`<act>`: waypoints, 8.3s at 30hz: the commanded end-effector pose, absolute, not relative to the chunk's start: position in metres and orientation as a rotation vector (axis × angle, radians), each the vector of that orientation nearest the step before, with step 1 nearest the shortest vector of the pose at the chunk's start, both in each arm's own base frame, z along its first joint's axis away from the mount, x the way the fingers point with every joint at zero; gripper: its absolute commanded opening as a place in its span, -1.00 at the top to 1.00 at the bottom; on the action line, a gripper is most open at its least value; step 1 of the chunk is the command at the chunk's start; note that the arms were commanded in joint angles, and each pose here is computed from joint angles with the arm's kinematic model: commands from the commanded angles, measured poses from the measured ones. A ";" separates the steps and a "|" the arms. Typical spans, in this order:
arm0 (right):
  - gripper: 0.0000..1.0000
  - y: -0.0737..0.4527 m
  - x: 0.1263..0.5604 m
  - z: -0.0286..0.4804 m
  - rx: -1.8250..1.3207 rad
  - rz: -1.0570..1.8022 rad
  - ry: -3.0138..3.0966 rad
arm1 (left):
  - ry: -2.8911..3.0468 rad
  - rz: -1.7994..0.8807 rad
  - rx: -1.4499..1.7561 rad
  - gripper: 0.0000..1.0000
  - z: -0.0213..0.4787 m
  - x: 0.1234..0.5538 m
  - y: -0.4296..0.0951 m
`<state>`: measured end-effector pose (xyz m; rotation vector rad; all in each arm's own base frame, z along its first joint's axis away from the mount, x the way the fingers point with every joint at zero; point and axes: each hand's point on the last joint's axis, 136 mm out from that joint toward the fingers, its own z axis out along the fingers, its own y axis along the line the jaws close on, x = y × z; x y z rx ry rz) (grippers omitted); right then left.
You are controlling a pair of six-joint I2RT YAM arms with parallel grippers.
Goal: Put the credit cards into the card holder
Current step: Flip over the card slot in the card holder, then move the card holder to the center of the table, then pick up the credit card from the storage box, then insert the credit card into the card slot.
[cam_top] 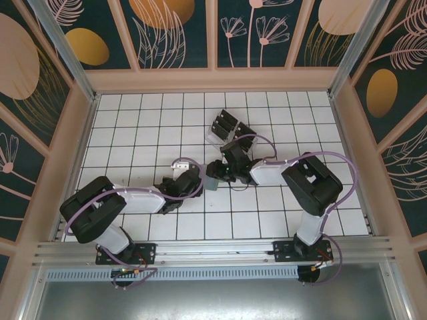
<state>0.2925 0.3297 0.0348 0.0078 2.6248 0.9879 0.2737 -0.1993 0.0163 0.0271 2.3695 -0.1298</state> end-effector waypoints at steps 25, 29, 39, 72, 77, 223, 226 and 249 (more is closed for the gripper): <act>0.25 0.406 0.310 0.058 -0.130 1.135 2.607 | 2.107 -0.194 -0.203 -0.97 0.128 0.271 -0.157; 0.25 0.417 0.313 0.047 -0.159 1.128 2.626 | 2.109 -0.178 -0.202 -0.97 0.130 0.269 -0.152; 0.24 0.408 0.302 0.087 -0.214 1.122 2.515 | 2.167 -0.154 -0.185 -0.97 0.109 0.270 -0.157; 0.26 0.313 0.206 0.010 -0.624 0.802 2.756 | 2.207 -0.095 -0.154 -0.97 0.106 0.282 -0.168; 0.24 0.342 0.232 0.071 -0.619 0.911 2.617 | 2.241 -0.124 -0.141 -0.97 0.097 0.282 -0.176; 1.00 0.294 0.255 0.096 0.151 0.919 2.330 | 2.448 -0.322 -0.087 -0.97 0.051 0.281 -0.173; 1.00 0.287 0.255 0.082 0.143 0.869 2.359 | 2.446 -0.326 -0.053 -0.97 0.052 0.279 -0.179; 1.00 0.252 0.264 0.049 0.136 0.741 2.431 | 2.452 -0.214 0.098 -0.97 0.040 0.271 -0.199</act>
